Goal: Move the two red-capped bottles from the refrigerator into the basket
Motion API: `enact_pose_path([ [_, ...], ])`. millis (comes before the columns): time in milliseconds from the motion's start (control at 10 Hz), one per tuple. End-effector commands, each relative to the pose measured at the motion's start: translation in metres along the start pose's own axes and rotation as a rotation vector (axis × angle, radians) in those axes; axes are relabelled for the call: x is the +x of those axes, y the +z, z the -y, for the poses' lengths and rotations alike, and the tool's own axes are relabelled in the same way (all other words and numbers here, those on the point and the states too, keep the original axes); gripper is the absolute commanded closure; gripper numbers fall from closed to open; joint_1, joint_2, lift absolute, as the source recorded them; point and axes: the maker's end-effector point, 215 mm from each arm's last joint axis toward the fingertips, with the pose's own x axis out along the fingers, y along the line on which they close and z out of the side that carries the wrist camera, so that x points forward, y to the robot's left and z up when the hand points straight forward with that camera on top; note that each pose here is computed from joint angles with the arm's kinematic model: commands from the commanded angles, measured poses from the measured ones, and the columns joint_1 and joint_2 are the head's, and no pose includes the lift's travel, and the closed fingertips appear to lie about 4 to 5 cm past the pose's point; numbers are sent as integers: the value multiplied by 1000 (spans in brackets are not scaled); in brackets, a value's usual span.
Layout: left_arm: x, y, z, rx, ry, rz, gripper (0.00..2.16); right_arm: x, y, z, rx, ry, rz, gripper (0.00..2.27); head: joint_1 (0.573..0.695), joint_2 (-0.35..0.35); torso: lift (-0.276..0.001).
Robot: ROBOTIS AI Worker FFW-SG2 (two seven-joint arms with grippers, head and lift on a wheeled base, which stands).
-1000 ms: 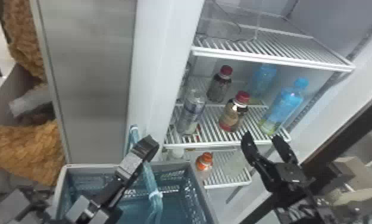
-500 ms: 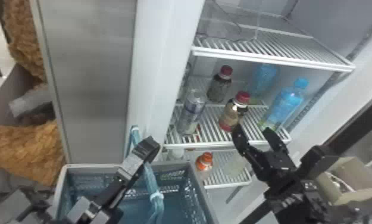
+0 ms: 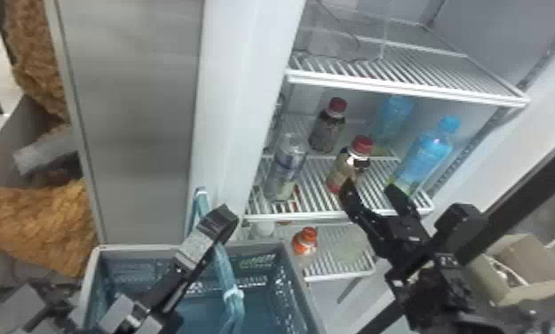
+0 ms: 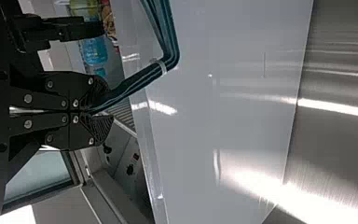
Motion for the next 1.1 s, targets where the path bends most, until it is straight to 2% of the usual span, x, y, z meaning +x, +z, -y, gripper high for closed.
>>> enact_pose_path([
  [0,0,0,0,-1,0,1,1204,12,-4,-6,6,15,-7,99,695,-350,0],
  [400,0,1,0,-1,-1,3,1204,38,5,-9,8,24,15,98,695,-350,0],
  [700,-1,-1,0,-13,-1,1,1204,55,2,-16,10,49,-19,104,695,-350,0],
  [1000,-1,0,0,-12,0,3,1204,61,6,-14,2,48,-15,136,695,-350,0],
])
